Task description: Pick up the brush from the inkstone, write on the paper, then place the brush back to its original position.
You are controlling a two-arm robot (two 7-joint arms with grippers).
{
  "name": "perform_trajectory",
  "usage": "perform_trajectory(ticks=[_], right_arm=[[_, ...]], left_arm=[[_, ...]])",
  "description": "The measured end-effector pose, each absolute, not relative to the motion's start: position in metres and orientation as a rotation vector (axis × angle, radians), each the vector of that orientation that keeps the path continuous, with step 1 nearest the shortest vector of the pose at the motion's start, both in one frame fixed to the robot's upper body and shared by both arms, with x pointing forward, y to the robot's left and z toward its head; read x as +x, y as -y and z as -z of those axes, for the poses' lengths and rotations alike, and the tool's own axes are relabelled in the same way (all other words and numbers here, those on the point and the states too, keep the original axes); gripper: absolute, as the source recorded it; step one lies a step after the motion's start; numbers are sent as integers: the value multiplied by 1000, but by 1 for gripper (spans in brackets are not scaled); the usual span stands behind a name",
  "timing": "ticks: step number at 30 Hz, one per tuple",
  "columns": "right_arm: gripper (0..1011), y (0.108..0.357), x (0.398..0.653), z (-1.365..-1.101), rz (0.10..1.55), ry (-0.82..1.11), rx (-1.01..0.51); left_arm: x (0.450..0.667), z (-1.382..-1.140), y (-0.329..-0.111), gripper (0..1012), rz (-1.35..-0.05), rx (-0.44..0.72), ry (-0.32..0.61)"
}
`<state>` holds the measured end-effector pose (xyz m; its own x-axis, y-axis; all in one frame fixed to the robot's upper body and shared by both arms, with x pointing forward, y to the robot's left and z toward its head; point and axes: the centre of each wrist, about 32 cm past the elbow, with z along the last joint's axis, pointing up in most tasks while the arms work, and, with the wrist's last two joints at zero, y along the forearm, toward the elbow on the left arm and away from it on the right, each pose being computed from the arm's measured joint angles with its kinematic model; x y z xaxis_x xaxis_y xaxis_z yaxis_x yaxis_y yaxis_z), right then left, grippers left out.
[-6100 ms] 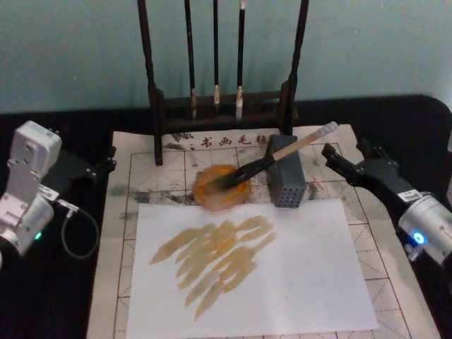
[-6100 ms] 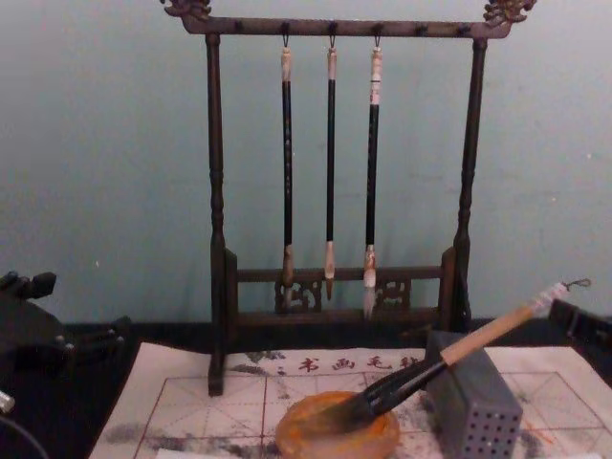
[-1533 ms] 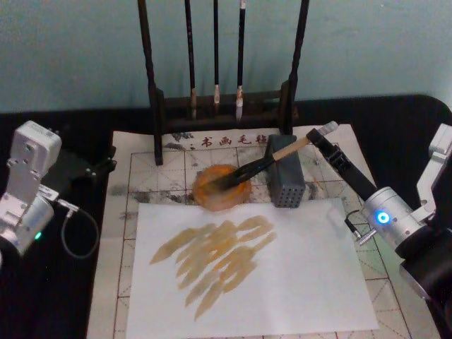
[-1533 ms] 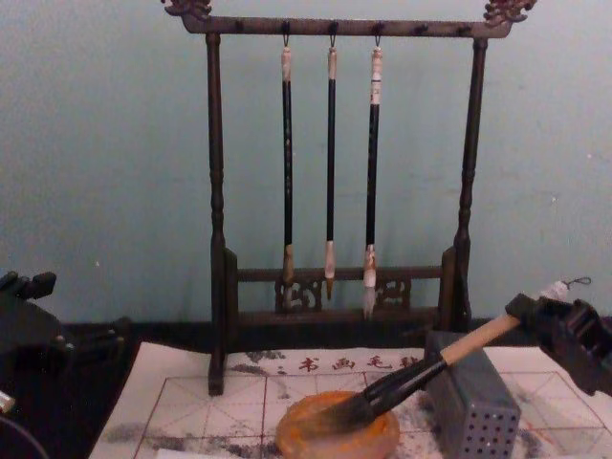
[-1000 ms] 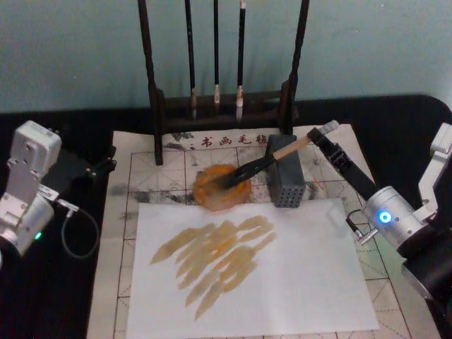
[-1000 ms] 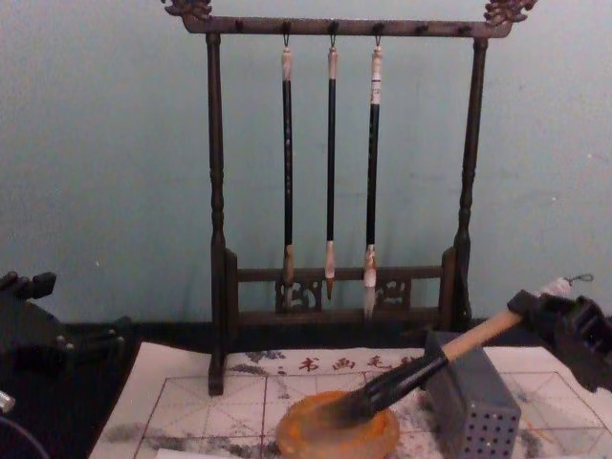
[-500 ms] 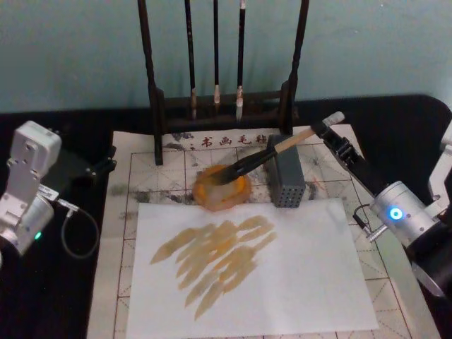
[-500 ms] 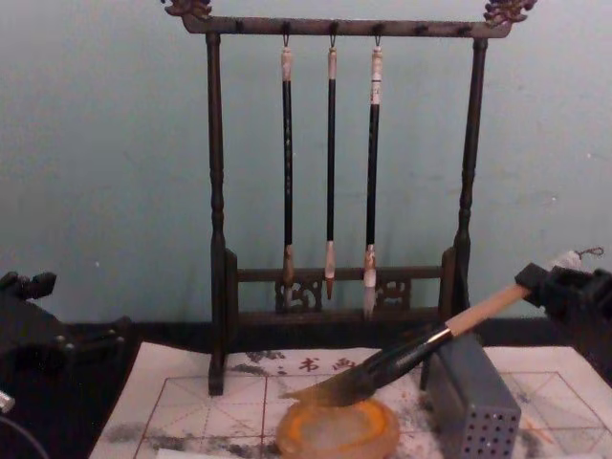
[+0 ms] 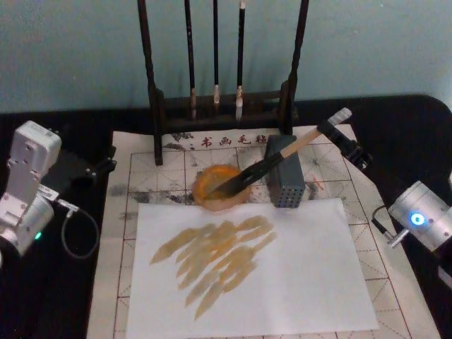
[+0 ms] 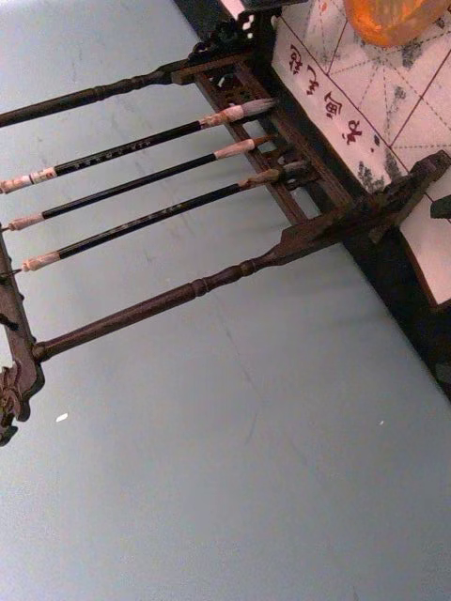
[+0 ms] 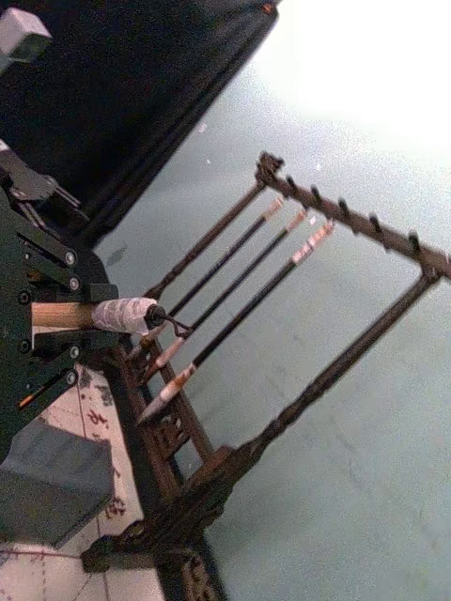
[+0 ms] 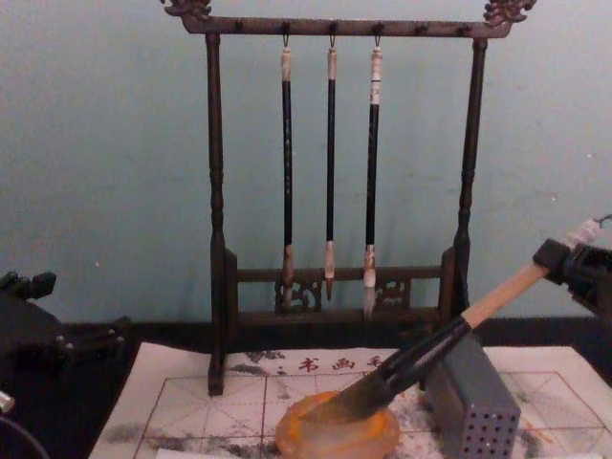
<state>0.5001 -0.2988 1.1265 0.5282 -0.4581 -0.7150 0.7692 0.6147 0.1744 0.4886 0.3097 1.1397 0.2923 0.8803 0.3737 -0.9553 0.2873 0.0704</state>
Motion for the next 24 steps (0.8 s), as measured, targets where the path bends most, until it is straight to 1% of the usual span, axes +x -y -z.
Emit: perform_trajectory(ticks=[10, 24], right_arm=[[178, 312, 495, -1143, 713, -597, 447], [178, 324, 490, -1157, 644, -586, 337]], left_arm=[[489, -1140, -310, 1001, -1248, 304, 285], [489, -1140, -310, 1001, -1248, 304, 285]])
